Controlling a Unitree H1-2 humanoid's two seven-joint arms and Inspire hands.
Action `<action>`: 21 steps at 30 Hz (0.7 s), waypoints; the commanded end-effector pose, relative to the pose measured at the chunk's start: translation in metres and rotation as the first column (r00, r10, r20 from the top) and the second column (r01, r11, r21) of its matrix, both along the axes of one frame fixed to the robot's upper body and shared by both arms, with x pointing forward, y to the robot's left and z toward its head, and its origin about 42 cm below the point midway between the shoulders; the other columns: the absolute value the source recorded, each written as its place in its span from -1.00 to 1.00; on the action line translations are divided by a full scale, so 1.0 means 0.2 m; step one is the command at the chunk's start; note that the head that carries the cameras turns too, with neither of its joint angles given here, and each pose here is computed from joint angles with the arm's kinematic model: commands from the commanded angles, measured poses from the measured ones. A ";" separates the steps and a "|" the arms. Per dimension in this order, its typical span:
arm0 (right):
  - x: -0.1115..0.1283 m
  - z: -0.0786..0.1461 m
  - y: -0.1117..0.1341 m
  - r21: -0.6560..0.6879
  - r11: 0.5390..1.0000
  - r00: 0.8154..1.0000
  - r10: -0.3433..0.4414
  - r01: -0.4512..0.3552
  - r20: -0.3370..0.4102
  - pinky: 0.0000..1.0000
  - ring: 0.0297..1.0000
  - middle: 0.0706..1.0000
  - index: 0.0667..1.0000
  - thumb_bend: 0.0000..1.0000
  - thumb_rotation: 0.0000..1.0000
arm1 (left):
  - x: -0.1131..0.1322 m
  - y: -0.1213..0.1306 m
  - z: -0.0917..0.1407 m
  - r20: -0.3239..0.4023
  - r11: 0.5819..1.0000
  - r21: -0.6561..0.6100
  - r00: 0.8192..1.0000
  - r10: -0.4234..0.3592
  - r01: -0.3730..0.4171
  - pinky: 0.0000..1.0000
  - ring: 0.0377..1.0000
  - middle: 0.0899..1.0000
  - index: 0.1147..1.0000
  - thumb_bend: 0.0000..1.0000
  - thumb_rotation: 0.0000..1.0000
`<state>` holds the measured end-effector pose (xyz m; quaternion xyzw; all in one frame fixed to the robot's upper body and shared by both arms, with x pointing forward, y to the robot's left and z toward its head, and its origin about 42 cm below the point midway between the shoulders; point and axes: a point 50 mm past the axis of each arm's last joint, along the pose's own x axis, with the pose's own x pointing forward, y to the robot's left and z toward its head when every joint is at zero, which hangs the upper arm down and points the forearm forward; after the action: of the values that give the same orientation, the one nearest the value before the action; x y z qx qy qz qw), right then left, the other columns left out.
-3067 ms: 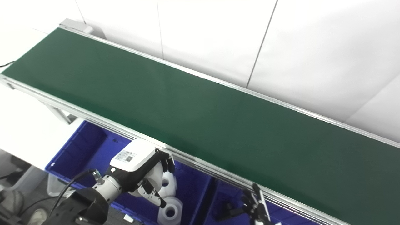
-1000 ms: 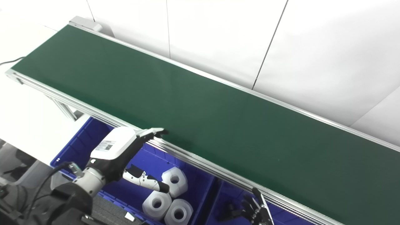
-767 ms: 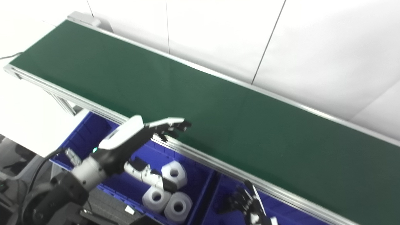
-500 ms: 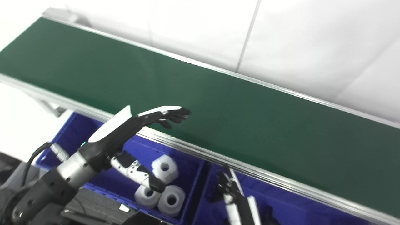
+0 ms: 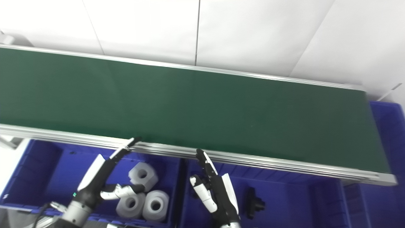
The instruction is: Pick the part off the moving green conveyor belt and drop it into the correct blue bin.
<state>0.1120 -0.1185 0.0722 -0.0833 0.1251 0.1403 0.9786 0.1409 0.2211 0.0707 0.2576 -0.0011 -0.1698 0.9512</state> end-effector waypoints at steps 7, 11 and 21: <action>0.05 0.10 0.28 0.114 0.993 0.997 0.020 -0.028 0.072 0.81 0.86 0.90 0.91 0.58 1.00 | 0.02 -0.03 0.02 -0.008 0.999 -0.015 0.999 -0.046 0.046 0.83 0.94 0.97 0.99 0.62 0.56; 0.07 0.12 0.28 0.119 0.992 0.997 0.020 -0.029 0.076 0.79 0.85 0.90 0.91 0.57 1.00 | 0.03 -0.03 0.06 -0.008 0.998 -0.016 0.999 -0.054 0.054 0.83 0.95 0.97 0.99 0.64 0.55; 0.10 0.12 0.35 0.126 0.991 0.998 0.029 -0.036 0.057 0.72 0.82 0.86 0.91 0.67 1.00 | 0.06 0.01 0.09 0.013 0.997 -0.028 0.998 -0.067 0.067 0.82 0.92 0.95 0.97 0.61 0.51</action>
<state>0.1150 -0.1190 0.0732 -0.0849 0.1206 0.1334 0.9800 0.1477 0.2195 0.0774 0.2427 0.0128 -0.1988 0.9494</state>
